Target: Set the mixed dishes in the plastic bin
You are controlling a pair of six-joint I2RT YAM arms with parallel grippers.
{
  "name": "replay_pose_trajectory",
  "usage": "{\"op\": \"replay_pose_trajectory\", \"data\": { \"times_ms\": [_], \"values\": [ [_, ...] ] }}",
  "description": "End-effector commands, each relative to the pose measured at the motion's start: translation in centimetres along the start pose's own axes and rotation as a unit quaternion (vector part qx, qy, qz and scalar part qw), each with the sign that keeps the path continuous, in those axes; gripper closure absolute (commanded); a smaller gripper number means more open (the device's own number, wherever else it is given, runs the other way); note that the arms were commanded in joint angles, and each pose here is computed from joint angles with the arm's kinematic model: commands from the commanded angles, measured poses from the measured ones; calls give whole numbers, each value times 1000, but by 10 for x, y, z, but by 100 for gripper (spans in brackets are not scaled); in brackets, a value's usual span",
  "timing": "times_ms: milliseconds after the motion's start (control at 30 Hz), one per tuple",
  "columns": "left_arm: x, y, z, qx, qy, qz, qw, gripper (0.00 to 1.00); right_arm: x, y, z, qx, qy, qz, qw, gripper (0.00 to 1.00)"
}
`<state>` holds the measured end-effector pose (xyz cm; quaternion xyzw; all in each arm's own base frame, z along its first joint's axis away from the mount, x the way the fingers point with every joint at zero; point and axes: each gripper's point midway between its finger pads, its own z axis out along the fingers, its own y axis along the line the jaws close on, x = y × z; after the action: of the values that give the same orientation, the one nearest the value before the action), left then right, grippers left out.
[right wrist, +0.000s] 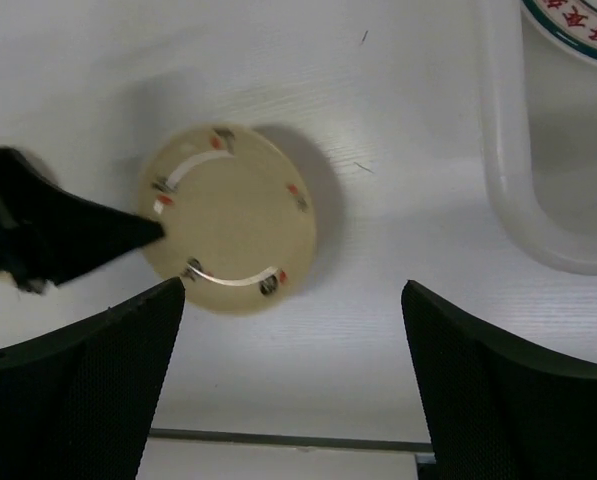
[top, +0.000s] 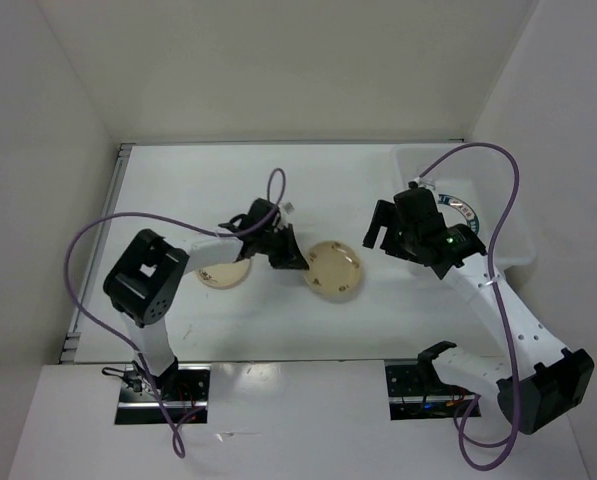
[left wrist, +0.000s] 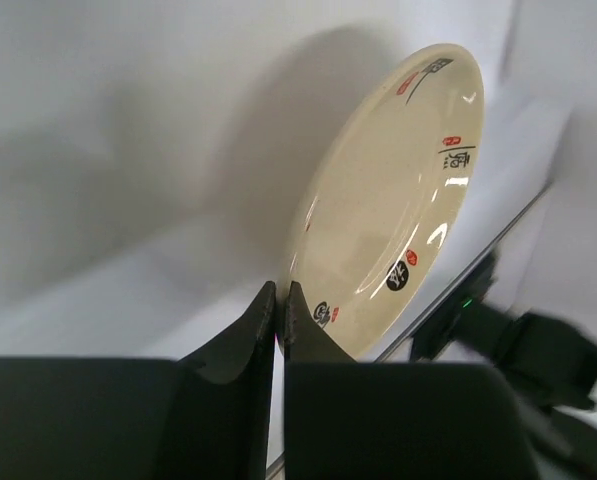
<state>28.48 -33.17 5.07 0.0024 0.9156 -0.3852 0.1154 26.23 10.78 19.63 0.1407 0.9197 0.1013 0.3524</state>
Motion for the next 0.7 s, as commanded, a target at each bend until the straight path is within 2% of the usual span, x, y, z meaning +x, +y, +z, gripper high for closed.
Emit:
{"op": "replay_pose_trajectory", "data": {
  "times_ms": [0, 33, 100, 167, 300, 367, 533, 667],
  "values": [
    [-62, -27, -61, 56, -85, 10, 995, 100, -4, 23, -1, -75, -4, -1, 997, 8],
    [-64, -29, -68, 71, -82, 9, 994, 100, -5, 27, -2, -85, -5, -5, 996, 12],
    [-72, -24, -83, 81, -90, -8, 993, 100, -4, 38, 4, -112, 5, -2, 994, 15],
    [-70, -32, -88, 111, -85, -12, 990, 100, -1, 44, 10, -126, 15, -3, 992, 18],
    [-68, -31, -88, 123, -74, -24, 989, 100, -7, 64, 19, -162, 19, 16, 986, 21],
    [-65, -28, -87, 121, -71, -27, 990, 100, -12, 74, 26, -178, 16, 26, 984, 26],
    [-67, -35, -94, 124, -76, -23, 989, 100, -10, 78, 46, -178, 28, 38, 983, 48],
    [-72, -46, -100, 135, -82, -12, 987, 100, -4, 77, 64, -167, 43, 38, 984, 54]
  ]
}}
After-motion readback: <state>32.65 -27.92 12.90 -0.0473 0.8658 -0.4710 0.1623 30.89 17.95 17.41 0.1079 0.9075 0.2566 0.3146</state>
